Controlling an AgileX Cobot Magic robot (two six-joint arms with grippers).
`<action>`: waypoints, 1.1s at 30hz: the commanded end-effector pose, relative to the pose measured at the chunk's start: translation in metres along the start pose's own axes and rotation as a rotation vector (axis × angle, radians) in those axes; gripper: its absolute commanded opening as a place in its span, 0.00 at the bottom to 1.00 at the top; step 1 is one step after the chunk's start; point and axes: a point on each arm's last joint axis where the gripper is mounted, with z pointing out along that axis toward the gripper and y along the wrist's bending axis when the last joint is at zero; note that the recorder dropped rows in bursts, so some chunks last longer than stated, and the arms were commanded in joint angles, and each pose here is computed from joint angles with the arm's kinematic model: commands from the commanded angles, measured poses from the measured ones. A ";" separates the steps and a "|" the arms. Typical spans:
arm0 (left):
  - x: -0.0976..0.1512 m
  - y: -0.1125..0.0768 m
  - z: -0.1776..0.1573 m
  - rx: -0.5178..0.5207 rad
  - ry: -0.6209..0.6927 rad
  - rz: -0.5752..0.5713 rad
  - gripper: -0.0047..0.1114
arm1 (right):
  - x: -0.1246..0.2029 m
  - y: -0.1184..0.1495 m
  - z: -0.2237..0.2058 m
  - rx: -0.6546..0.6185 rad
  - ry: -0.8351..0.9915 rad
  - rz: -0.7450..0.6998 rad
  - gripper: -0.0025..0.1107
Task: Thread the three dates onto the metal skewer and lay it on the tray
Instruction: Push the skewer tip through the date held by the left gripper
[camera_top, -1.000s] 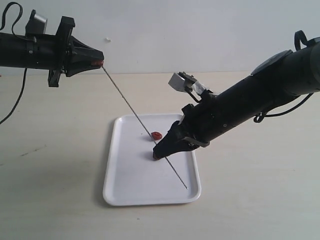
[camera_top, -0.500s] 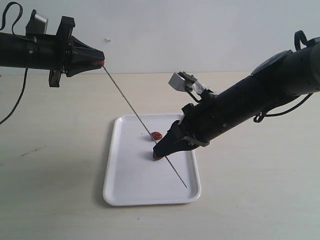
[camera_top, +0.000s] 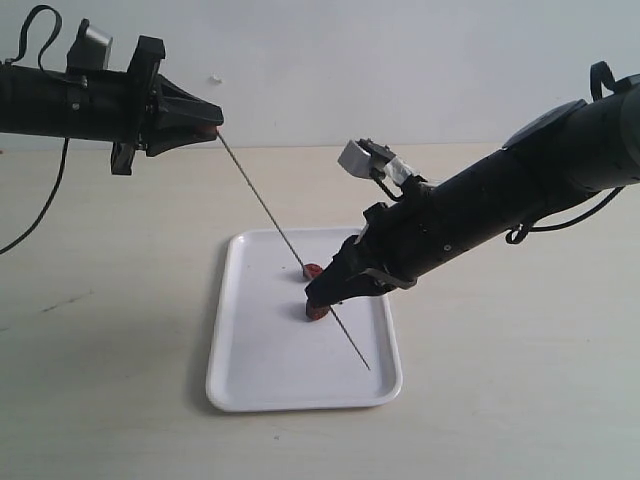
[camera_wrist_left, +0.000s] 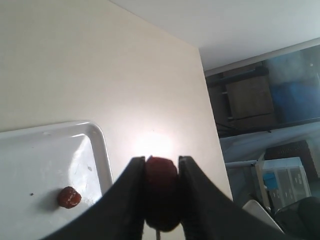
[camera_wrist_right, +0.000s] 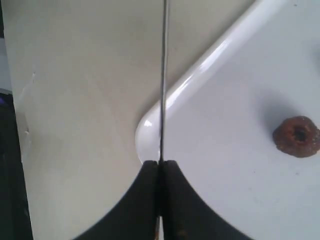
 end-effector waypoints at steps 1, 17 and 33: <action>-0.002 -0.001 0.000 -0.006 -0.021 0.015 0.25 | 0.000 -0.001 -0.001 0.005 0.001 -0.014 0.02; -0.002 0.000 -0.001 -0.013 -0.020 0.028 0.25 | 0.004 0.003 -0.003 -0.029 0.045 -0.104 0.02; -0.001 0.001 -0.001 -0.022 -0.010 0.037 0.17 | 0.001 0.002 -0.003 -0.022 0.017 -0.078 0.02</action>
